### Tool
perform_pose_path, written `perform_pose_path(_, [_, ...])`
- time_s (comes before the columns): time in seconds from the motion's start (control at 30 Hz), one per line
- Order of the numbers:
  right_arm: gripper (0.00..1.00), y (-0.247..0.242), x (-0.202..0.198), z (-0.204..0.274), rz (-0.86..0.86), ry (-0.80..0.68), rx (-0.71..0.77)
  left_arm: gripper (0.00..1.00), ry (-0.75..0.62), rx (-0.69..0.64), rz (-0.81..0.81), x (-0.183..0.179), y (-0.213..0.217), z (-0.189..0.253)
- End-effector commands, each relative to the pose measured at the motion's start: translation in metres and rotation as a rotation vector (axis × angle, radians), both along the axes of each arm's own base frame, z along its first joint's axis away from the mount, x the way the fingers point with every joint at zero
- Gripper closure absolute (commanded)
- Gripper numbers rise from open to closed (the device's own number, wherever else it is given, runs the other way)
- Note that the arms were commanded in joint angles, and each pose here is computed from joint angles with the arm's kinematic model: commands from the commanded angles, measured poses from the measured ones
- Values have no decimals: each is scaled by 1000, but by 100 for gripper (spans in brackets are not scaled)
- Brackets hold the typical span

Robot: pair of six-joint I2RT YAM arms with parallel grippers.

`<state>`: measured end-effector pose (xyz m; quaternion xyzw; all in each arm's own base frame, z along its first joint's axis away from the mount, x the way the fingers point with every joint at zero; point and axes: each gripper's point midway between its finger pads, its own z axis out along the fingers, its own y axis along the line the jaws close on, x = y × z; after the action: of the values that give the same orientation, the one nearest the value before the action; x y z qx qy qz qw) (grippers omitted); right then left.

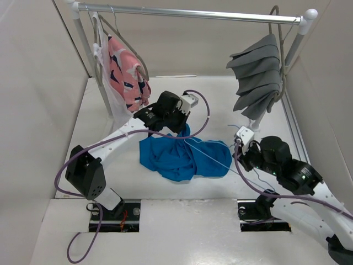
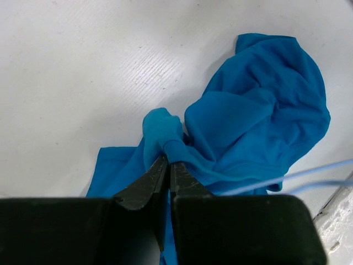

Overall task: Place the t-shirt on the hanger
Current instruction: Place tshirt on hanger

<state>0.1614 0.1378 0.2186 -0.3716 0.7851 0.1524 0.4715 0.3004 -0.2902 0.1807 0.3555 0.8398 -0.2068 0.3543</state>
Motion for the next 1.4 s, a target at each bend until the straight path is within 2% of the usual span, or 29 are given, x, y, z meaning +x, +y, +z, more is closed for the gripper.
perform_pose_path(0.0, [100, 11, 24, 8, -73, -39, 28, 100, -47, -36, 30, 4, 2, 26])
perform_pose_path(0.33, [100, 28, 68, 20, -164, -101, 31, 100, -36, -44, 1, -3, 1, 24])
perform_pose_path(0.5, [100, 61, 80, 16, -83, -117, 80, 100, 5, -125, -41, -11, -20, 48])
perform_pose_path(0.57, [100, 77, 83, 19, -73, -127, 163, 100, 5, -166, -44, -12, -30, 71])
perform_pose_path(0.67, [100, 79, 91, 32, -120, -156, 232, 100, 49, -233, -85, -32, -41, 91])
perform_pose_path(0.83, [100, 79, 111, 45, -166, -232, 195, 100, -31, -331, -177, -73, -48, 135])
perform_pose_path(1.0, [100, 96, 132, 63, -102, -315, 214, 100, 20, -343, -330, -118, -50, 127])
perform_pose_path(1.13, [100, 110, 141, 67, -14, -366, 221, 100, -15, -366, -470, -140, -45, 131])
perform_pose_path(1.17, [100, 112, 142, 52, 11, -374, 184, 86, -52, -373, -502, -143, -42, 138])
perform_pose_path(1.2, [100, 113, 141, 48, 29, -382, 180, 78, -101, -359, -505, -140, -39, 140])
perform_pose_path(1.37, [100, 125, 123, 28, 171, -442, 202, 48, -441, -189, -437, -104, -6, 150])
